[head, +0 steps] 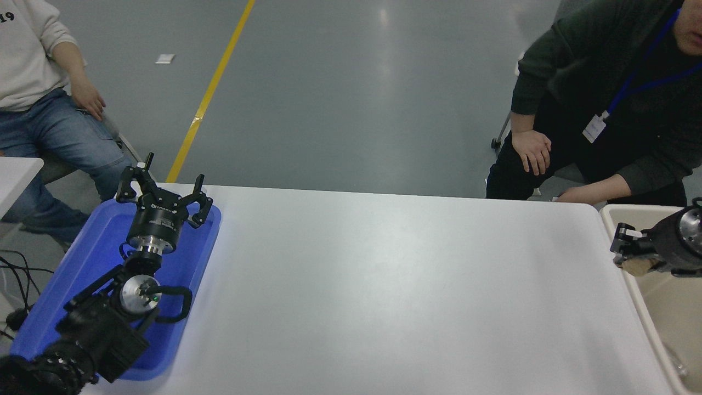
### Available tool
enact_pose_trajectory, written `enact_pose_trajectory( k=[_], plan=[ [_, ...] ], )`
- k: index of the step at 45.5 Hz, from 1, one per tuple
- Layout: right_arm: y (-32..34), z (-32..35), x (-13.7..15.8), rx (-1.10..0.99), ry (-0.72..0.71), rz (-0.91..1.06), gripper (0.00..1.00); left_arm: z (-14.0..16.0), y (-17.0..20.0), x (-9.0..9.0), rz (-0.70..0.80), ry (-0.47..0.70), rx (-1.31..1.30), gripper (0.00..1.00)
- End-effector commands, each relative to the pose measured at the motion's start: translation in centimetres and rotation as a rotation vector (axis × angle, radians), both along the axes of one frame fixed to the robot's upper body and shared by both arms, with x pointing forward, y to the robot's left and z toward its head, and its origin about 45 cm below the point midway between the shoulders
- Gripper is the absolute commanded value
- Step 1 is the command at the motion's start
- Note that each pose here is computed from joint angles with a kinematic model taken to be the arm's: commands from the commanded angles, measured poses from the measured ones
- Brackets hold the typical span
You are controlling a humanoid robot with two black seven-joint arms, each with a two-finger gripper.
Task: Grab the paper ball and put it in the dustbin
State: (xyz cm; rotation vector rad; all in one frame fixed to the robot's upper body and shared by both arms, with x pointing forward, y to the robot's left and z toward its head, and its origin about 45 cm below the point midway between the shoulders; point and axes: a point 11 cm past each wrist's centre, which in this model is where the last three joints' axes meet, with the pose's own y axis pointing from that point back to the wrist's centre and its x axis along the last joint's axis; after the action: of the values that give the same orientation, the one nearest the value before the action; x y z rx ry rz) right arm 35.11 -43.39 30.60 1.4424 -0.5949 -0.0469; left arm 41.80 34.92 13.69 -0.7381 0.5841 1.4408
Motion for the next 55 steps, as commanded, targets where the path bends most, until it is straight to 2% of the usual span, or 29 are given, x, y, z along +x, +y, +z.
enact_pose_trajectory(
  k=[1,9,25,39,44,55],
  plan=[
    [1.6,9.2,0.8,-0.027,-0.033,0.086,0.00,0.0,0.0,0.0,0.001,0.000,-0.001,1.00],
    [2.0,11.9,0.9,-0.049,-0.052,0.105,0.00,0.0,0.0,0.0,0.000,0.000,0.000,1.00],
    [1.2,10.9,0.9,-0.055,-0.055,0.079,0.00,0.0,0.0,0.0,0.000,0.000,0.000,1.00],
    [-5.3,8.0,4.6,-0.186,-0.284,-0.113,0.00,0.0,0.0,0.0,0.001,0.000,-0.001,1.00],
    [-9.8,4.0,5.4,-0.242,-0.387,-0.259,0.00,0.0,0.0,0.0,0.001,0.000,-0.001,1.00],
    [-15.6,-3.1,3.4,-0.360,-0.522,-0.441,0.00,0.0,0.0,0.0,0.001,0.000,-0.001,1.00]
  ],
)
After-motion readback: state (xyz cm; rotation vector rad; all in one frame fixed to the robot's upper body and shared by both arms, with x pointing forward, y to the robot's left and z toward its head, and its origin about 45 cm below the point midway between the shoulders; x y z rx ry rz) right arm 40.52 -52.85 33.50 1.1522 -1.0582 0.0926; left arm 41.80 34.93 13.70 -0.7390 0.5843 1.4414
